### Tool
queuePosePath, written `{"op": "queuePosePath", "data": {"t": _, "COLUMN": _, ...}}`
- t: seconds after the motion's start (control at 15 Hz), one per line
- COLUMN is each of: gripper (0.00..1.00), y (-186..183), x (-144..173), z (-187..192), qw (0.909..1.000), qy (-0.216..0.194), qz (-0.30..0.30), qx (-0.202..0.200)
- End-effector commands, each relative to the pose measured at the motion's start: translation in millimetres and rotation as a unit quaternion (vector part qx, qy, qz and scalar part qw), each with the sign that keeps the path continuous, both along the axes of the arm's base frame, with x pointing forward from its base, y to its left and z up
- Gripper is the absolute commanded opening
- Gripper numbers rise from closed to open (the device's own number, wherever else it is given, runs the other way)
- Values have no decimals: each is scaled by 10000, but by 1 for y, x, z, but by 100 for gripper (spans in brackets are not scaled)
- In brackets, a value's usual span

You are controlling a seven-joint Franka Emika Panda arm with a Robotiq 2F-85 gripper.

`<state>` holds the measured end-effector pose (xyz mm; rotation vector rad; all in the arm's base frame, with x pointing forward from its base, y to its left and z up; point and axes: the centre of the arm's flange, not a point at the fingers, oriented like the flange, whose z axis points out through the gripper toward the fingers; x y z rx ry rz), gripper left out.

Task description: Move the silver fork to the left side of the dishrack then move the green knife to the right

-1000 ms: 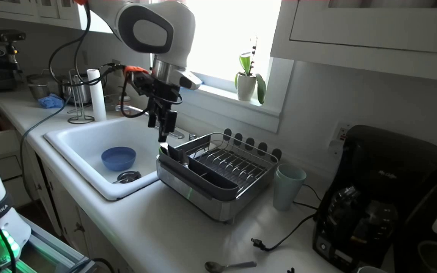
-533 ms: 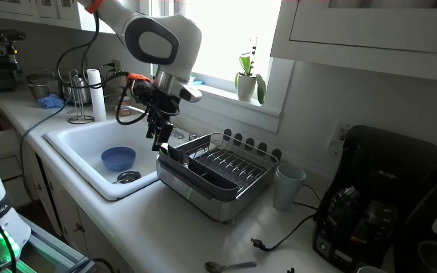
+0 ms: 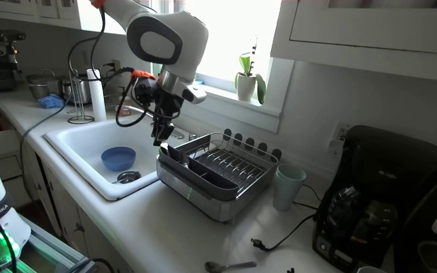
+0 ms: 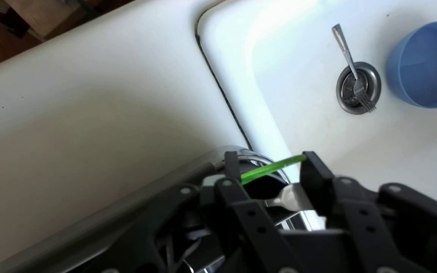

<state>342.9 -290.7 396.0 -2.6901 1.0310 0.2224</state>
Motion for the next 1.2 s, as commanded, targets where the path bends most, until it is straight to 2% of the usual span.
{"op": "queuePosePath", "data": {"t": 0.0, "gripper": 16, "y": -7, "x": 4, "z": 3, "qw": 9997, "qy": -85, "qz": -127, "qx": 163}}
{"op": "queuePosePath", "data": {"t": 0.13, "gripper": 2, "y": -8, "x": 5, "z": 5, "qw": 9997, "qy": -102, "qz": -144, "qx": 156}}
{"op": "queuePosePath", "data": {"t": 0.27, "gripper": 0, "y": -10, "x": 5, "z": 7, "qw": 9997, "qy": -142, "qz": -171, "qx": 134}}
{"op": "queuePosePath", "data": {"t": 0.67, "gripper": 1, "y": -17, "x": 4, "z": 14, "qw": 9995, "qy": -152, "qz": -209, "qx": 161}}
{"op": "queuePosePath", "data": {"t": 1.13, "gripper": 1, "y": -39, "x": -8, "z": 55, "qw": 9990, "qy": 4, "qz": -306, "qx": 313}}
